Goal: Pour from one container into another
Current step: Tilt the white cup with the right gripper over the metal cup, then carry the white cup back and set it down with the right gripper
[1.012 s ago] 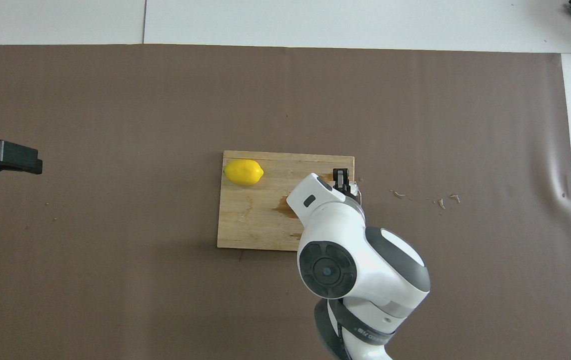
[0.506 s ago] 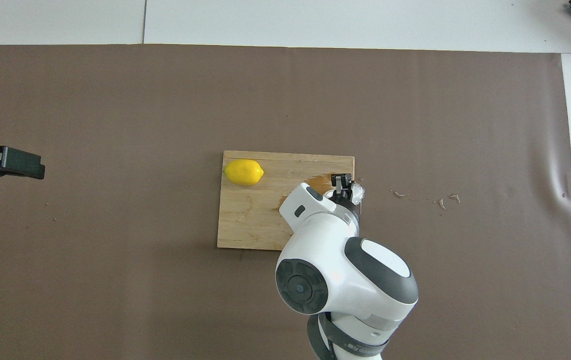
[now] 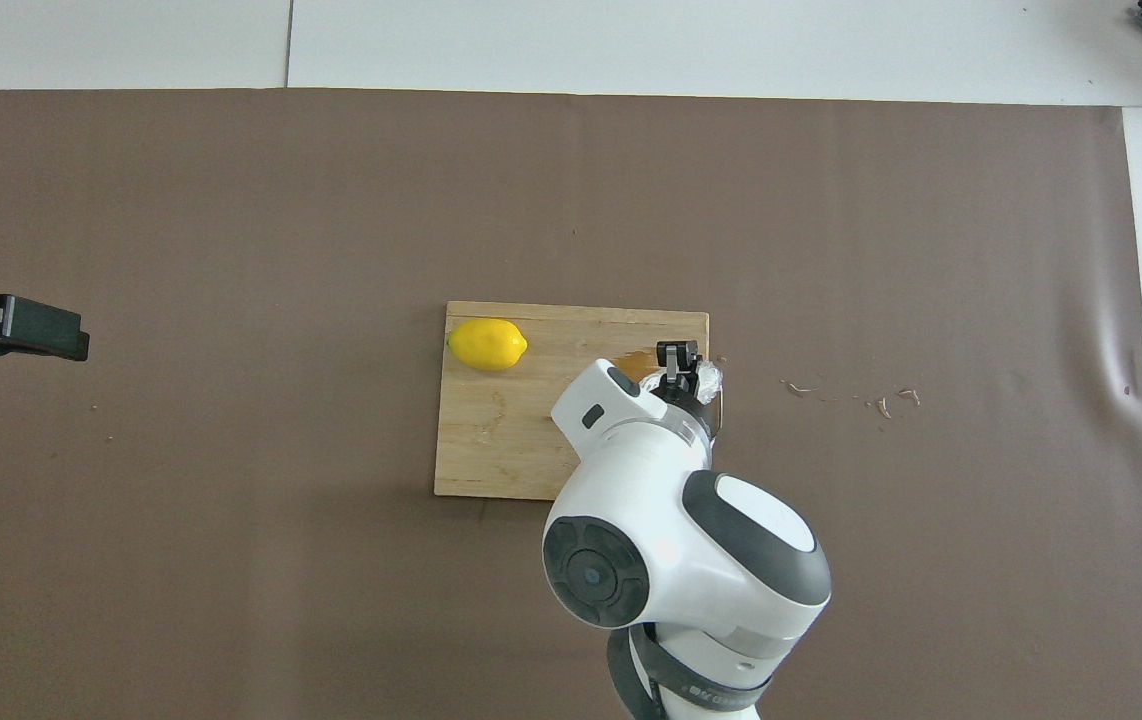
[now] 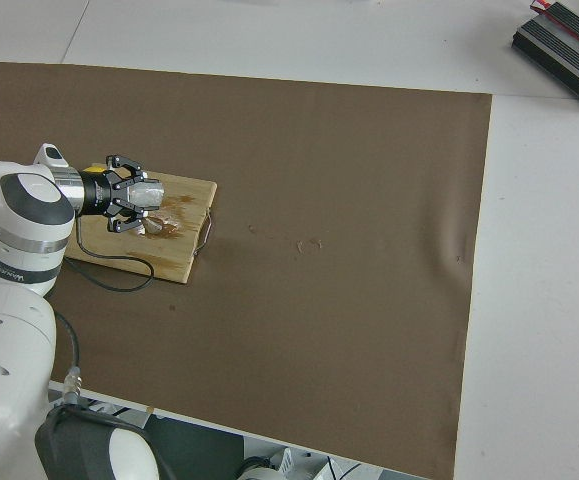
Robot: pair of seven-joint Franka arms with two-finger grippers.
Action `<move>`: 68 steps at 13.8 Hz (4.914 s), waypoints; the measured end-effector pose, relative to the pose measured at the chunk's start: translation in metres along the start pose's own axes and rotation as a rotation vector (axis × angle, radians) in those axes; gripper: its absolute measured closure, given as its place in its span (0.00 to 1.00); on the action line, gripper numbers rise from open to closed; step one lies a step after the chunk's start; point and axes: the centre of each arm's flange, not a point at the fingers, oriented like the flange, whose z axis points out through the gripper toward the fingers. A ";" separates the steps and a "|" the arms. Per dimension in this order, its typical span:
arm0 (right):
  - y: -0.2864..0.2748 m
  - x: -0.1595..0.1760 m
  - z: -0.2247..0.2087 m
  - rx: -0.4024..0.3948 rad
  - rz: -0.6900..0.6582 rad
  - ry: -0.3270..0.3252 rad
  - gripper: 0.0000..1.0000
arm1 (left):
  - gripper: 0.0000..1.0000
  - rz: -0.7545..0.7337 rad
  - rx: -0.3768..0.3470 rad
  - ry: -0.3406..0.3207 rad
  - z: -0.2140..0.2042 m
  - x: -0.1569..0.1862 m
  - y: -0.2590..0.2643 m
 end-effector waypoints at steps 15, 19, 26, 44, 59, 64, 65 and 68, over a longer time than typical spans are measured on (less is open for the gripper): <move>0.014 0.008 -0.005 0.003 0.091 0.026 0.49 | 0.00 0.007 0.001 -0.017 0.002 -0.003 0.003; 0.021 0.009 -0.007 0.043 0.139 0.057 0.49 | 0.00 0.004 0.001 -0.019 0.002 -0.003 0.002; 0.027 -0.003 0.003 0.147 0.232 0.106 0.49 | 0.00 0.004 0.001 -0.020 0.002 -0.003 0.002; 0.025 -0.176 0.168 0.484 0.148 0.528 0.49 | 0.00 0.004 0.001 -0.021 0.002 -0.003 0.002; -0.028 -0.246 0.233 0.477 0.068 0.596 0.43 | 0.00 0.004 0.001 -0.021 0.002 -0.003 0.002; -0.025 -0.247 0.229 0.472 0.087 0.593 0.00 | 0.00 0.004 0.001 -0.021 0.002 -0.003 0.002; -0.020 -0.250 0.224 0.467 0.114 0.587 0.00 | 0.00 0.004 0.001 -0.021 0.002 -0.003 0.002; 0.006 -0.267 0.193 0.448 0.242 0.570 0.00 | 0.00 0.004 0.001 -0.021 0.002 -0.003 0.002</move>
